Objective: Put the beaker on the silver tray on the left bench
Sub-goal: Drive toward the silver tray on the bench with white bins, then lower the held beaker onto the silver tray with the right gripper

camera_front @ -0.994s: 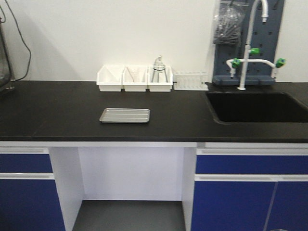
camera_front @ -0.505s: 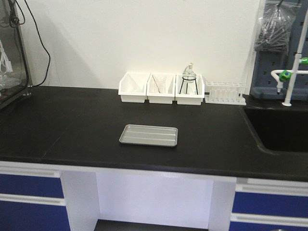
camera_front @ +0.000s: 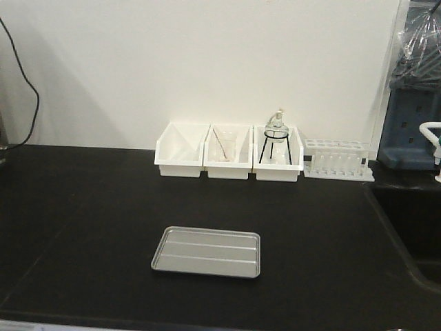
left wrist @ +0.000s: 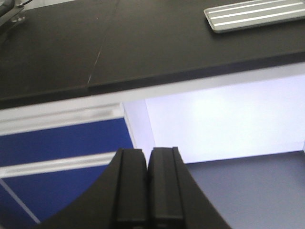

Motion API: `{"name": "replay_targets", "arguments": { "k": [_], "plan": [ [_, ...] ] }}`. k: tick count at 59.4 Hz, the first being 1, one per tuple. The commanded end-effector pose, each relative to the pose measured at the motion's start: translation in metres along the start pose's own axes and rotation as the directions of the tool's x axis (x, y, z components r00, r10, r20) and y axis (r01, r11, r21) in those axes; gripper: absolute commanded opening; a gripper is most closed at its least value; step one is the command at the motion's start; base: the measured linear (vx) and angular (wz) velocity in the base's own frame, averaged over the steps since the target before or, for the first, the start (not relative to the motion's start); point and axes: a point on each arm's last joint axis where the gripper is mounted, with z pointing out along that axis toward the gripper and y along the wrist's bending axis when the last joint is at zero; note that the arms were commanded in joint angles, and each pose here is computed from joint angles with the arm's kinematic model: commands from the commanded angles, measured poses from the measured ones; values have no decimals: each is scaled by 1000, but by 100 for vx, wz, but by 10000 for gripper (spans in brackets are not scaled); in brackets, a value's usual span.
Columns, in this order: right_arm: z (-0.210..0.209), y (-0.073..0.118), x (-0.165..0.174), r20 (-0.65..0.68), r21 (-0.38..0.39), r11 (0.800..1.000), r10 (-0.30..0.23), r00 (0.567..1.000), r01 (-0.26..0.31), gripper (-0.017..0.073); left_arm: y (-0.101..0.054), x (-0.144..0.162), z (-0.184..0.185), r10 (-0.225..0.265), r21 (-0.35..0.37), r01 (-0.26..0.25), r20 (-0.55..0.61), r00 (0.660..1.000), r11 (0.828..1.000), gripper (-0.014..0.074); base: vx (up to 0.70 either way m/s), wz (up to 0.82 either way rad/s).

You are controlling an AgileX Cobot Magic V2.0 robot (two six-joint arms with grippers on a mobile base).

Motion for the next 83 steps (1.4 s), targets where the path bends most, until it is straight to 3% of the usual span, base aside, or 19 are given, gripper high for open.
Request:
{"name": "replay_targets", "arguments": {
  "k": [1, 43, 83],
  "plan": [
    [-2, 2, -17, 99, -23, 1000, -15, 995, 18, -11, -1, -2, 2, -5, 8, 4, 71, 997, 1000, 1, 48, -12],
    [-2, 2, -17, 98, -23, 1000, -15, 995, 18, -11, -1, -2, 2, -5, 8, 4, 71, 997, 1000, 1, 37, -12],
    [-2, 2, -17, 100, -23, 1000, -15, 995, 18, -11, -1, -2, 2, -5, 8, 4, 71, 997, 1000, 1, 8, -4]
  ]
}}
